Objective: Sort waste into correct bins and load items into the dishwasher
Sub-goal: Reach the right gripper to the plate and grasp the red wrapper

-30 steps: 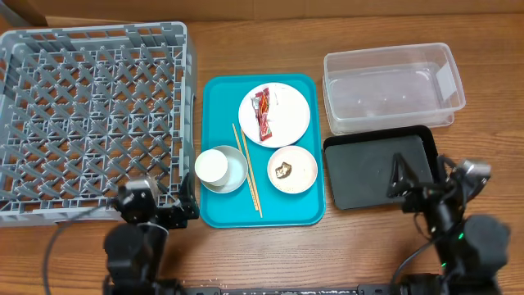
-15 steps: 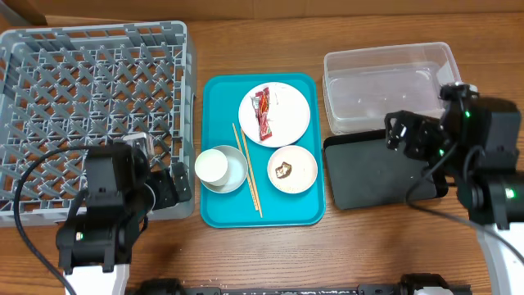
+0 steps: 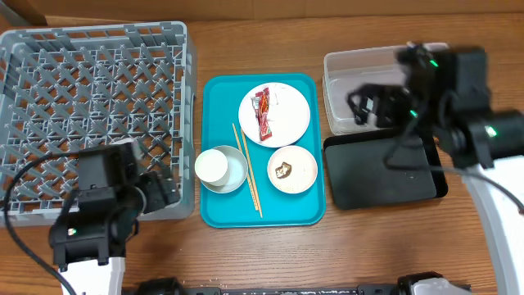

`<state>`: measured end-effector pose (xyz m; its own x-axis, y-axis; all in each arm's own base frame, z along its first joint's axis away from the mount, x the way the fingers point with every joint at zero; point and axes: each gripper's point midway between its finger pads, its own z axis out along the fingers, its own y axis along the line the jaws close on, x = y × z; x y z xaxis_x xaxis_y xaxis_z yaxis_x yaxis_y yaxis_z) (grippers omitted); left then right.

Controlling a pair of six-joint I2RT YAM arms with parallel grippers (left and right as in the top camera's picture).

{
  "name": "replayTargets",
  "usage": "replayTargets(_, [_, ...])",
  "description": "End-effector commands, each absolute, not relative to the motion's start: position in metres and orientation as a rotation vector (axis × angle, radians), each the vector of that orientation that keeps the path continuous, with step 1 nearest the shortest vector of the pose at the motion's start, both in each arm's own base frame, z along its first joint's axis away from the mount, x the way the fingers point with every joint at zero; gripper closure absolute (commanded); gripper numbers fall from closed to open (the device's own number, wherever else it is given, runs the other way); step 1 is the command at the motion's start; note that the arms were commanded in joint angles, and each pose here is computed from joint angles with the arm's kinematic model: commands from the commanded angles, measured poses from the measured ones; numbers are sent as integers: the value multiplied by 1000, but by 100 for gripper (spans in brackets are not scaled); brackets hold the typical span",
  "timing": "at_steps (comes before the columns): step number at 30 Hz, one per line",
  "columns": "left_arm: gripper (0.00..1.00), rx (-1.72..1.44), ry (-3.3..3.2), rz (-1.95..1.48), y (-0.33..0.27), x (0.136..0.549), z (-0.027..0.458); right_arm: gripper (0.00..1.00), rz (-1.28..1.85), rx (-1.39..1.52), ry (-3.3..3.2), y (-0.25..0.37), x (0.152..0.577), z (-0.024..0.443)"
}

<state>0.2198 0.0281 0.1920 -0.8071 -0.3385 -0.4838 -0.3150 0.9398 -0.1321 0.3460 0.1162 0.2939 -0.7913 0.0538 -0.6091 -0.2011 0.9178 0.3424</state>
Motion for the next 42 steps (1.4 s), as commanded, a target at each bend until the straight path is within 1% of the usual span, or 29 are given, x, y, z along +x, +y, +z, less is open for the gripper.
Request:
replayTargets(1, [0, -613, 2508, -40, 49, 218, 203, 0, 475, -238, 2407, 151, 372, 298])
replayTargets(4, [0, -652, 2500, -27, 56, 216, 203, 0, 485, -361, 2368, 190, 394, 286])
replayTargets(7, [0, -653, 2503, -27, 56, 216, 203, 0, 455, -404, 2358, 218, 416, 262])
replayTargets(13, [0, -649, 2504, -45, 53, 216, 203, 0, 415, -486, 2417, 268, 442, 187])
replayTargets(18, [0, -649, 2505, -46, 53, 216, 202, 0, 303, -511, 2479, 283, 453, 126])
replayTargets(21, [0, -649, 2505, -46, 53, 216, 202, 0, 289, -540, 2514, 293, 452, 95])
replayTargets(23, [0, -649, 2507, -46, 53, 216, 202, 0, 276, -538, 2565, 298, 450, 66])
replayTargets(27, [0, -650, 2512, -47, 53, 215, 201, 0, 243, -469, 2631, 292, 449, 37])
replayTargets(29, [0, -650, 2512, -46, 53, 215, 202, 4, 241, -452, 2652, 292, 447, 28])
replayTargets(30, [0, -650, 2512, -46, 53, 215, 202, 7, 241, -436, 2663, 292, 447, 25])
replayTargets(32, [0, -650, 2511, -46, 53, 215, 202, 21, 242, -434, 2664, 292, 447, 24])
replayTargets(34, [0, -650, 2512, -46, 53, 215, 202, 39, 243, -433, 2662, 292, 447, 27])
replayTargets(35, [0, -650, 2512, -46, 53, 215, 202, 42, 242, -434, 2663, 291, 446, 28])
replayTargets(37, [0, -650, 2512, -46, 53, 215, 201, 54, 243, -433, 2661, 290, 445, 34])
replayTargets(40, [0, -650, 2512, -46, 53, 215, 201, 74, 257, -414, 2628, 286, 448, 59])
replayTargets(42, [0, -650, 2512, -46, 53, 215, 201, 81, 273, -394, 2589, 282, 451, 83])
